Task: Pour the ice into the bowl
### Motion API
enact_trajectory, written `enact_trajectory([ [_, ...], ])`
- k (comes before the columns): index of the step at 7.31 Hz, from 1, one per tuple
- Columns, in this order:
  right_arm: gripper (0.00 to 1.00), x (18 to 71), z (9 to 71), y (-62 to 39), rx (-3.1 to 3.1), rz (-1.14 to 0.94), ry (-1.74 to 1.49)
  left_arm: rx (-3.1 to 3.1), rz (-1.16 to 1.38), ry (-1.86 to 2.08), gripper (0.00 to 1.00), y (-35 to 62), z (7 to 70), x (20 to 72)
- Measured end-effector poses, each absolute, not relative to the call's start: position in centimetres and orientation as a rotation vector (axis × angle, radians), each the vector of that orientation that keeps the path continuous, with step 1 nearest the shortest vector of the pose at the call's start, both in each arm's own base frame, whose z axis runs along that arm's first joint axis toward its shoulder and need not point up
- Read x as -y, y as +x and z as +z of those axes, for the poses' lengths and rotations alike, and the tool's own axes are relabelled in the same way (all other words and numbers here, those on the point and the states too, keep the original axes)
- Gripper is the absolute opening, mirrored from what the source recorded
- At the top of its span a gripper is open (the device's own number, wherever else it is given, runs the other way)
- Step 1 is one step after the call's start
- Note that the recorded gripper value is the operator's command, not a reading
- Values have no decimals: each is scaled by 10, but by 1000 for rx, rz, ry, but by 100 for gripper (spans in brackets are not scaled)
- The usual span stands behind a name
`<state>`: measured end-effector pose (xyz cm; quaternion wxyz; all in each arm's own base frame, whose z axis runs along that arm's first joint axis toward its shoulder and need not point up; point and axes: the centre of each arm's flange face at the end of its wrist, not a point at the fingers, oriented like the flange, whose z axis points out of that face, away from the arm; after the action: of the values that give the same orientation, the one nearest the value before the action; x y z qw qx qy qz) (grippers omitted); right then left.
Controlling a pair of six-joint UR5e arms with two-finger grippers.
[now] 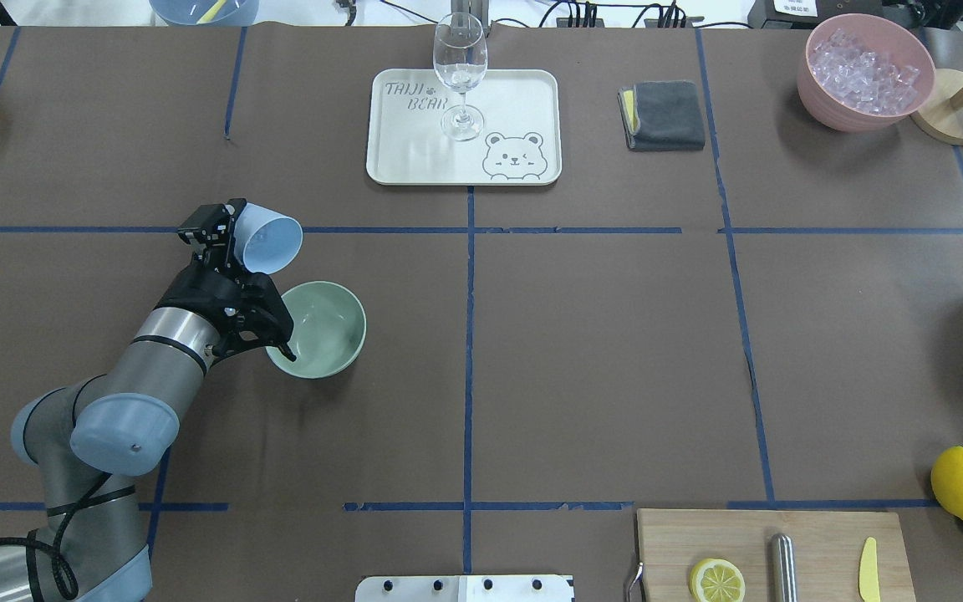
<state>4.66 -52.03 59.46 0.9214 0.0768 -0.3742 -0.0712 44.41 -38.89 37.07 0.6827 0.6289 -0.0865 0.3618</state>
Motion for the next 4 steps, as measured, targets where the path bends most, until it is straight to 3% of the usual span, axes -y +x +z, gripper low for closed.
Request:
enact_trajectory([
  [4, 100, 515, 600, 49, 769, -140, 150, 478, 975, 1397, 0, 443, 367, 382],
])
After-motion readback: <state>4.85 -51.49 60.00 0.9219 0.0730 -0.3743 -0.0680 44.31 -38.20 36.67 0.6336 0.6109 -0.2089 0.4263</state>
